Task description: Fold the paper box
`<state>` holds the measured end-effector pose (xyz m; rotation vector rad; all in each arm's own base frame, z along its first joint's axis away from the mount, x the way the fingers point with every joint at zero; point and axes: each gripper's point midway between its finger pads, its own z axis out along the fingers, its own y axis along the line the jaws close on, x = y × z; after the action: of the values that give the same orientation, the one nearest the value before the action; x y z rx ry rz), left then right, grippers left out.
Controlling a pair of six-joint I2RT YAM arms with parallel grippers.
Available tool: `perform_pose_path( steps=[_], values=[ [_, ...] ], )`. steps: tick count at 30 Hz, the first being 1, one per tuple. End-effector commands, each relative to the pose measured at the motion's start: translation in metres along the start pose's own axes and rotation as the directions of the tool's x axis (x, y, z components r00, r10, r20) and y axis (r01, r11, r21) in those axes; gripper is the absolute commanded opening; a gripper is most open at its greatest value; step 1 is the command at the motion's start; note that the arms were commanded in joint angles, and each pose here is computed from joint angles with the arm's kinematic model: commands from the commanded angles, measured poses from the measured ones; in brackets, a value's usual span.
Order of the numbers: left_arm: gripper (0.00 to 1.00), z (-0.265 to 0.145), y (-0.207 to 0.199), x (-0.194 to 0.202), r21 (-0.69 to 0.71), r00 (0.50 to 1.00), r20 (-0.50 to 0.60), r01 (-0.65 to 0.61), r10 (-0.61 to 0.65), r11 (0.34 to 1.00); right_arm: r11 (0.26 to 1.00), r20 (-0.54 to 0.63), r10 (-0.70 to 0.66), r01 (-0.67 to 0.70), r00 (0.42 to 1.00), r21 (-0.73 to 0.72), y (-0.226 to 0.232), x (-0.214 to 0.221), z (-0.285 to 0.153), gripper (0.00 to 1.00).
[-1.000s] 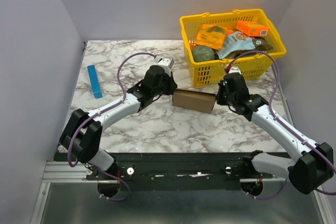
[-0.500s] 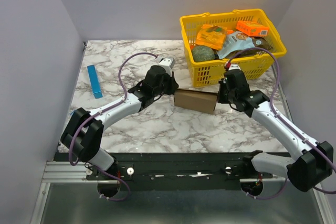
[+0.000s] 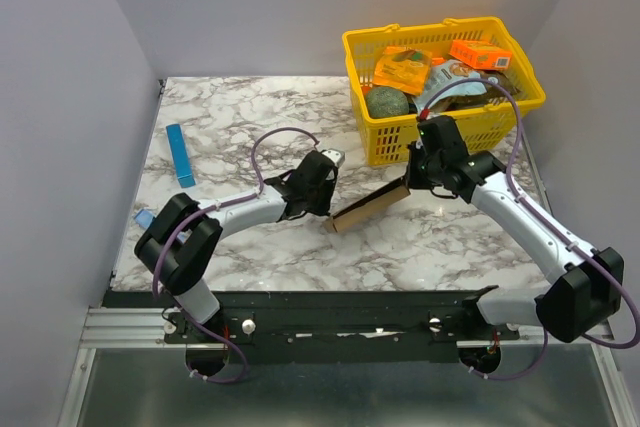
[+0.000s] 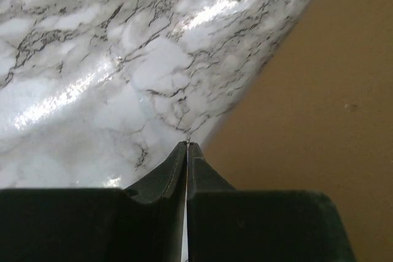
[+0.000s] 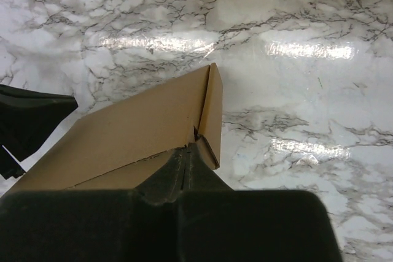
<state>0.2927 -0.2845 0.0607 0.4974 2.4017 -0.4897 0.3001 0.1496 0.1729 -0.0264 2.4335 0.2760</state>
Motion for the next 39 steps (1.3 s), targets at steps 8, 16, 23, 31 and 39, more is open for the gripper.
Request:
perform_pose_path(
  steps=[8, 16, 23, 31, 39],
  values=[
    [0.13, -0.011, 0.006, -0.013, -0.025, 0.999, 0.034, -0.003, 0.004, 1.000, 1.000, -0.044, 0.005, -0.006, 0.999, -0.023, 0.004, 0.008, 0.000, 0.01],
    [0.30, -0.023, 0.018, -0.041, 0.003, 0.995, 0.091, 0.049, -0.049, 0.999, 1.000, -0.064, -0.016, 0.018, 0.998, 0.018, -0.006, 0.016, -0.001, 0.01],
    [0.73, -0.062, 0.058, -0.097, -0.060, 0.967, 0.238, 0.108, -0.091, 0.992, 0.999, -0.071, -0.027, 0.030, 0.997, 0.040, -0.009, 0.013, -0.003, 0.01],
    [0.77, -0.137, 0.049, -0.125, -0.037, 0.897, 0.432, -0.084, 0.092, 0.996, 0.997, -0.099, -0.033, 0.040, 0.995, 0.072, -0.012, 0.011, 0.002, 0.01],
    [0.75, -0.156, -0.018, -0.061, 0.206, 0.932, 0.329, -0.228, 0.152, 0.952, 0.996, -0.098, -0.034, 0.042, 0.995, 0.082, -0.011, 0.005, 0.004, 0.01]
  ],
)
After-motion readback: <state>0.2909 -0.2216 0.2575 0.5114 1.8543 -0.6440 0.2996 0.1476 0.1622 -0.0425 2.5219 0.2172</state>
